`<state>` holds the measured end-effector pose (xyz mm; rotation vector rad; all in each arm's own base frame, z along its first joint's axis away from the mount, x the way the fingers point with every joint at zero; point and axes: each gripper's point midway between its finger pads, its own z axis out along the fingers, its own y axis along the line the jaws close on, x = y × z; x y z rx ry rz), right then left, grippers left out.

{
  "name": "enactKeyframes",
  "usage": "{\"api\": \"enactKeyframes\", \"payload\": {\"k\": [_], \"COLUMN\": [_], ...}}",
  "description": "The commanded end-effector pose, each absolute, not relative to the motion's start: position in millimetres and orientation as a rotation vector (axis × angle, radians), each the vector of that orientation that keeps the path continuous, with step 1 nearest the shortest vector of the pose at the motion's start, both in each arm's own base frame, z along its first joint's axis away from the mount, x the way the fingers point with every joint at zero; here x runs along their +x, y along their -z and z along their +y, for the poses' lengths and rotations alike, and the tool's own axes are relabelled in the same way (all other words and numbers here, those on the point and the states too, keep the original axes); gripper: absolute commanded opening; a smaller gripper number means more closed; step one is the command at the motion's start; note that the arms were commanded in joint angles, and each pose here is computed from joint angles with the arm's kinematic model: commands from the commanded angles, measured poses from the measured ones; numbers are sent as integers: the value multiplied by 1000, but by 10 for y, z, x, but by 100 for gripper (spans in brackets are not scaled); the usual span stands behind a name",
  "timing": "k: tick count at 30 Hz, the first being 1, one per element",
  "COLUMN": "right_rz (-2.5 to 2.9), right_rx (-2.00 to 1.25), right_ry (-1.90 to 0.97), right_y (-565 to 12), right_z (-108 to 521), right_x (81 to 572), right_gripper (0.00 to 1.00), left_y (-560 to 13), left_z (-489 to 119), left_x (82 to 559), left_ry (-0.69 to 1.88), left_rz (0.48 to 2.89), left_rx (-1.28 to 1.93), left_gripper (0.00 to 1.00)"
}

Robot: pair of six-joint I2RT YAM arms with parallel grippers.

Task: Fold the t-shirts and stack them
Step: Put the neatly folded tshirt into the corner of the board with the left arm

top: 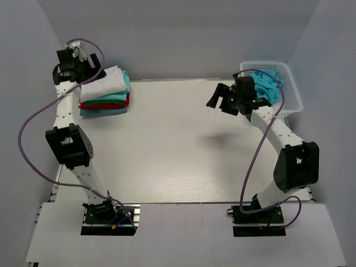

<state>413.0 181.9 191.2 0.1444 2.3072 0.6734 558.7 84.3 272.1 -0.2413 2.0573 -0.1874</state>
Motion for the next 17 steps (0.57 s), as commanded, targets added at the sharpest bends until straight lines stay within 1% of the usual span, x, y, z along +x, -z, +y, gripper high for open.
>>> {"api": "enactKeyframes", "payload": {"k": [1, 2, 3, 4, 5, 6, 7, 10, 11, 12, 17], "right_rz": [2293, 2280, 2328, 2316, 2316, 2372, 2361, 2390, 2366, 2376, 2283], "right_rx": [112, 114, 115, 115, 121, 140, 142, 158, 170, 177, 166], "right_ry": [-594, -594, -570, -568, -547, -523, -518, -512, -519, -518, -546], "right_y": [-2013, -2060, -1851, -1896, -1885, -1668, -1686, -1447, -1487, -1402, -1494], "right_z": [1661, 1627, 1578, 1546, 1501, 1440, 1414, 1328, 1302, 1286, 1247], "right_x": [3911, 3852, 3732, 3666, 3604, 3459, 3391, 3096, 3019, 2959, 2831], "right_gripper": [90, 90, 90, 90, 90, 90, 90, 90, 90, 90, 90], "left_y": [-3167, -2901, -3119, -3088, -2775, -2902, -2619, -2439, -2391, -2340, -2427], "left_z": [125, 29, -57, -194, -276, -326, -421, -499, -510, -444, -396], "left_x": [5052, 4858, 4590, 4431, 4221, 3975, 3783, 3380, 3308, 3235, 3074], "left_ry": [344, 348, 340, 343, 358, 364, 379, 389, 380, 336, 298], "left_rz": [2010, 2084, 2044, 2053, 2123, 2092, 2160, 2190, 2203, 2220, 2205], "left_rx": [-273, -297, -298, -299, -316, -314, -318, -317, -329, -354, -363], "left_gripper": [100, 100, 100, 100, 100, 100, 100, 100, 100, 100, 100]}}
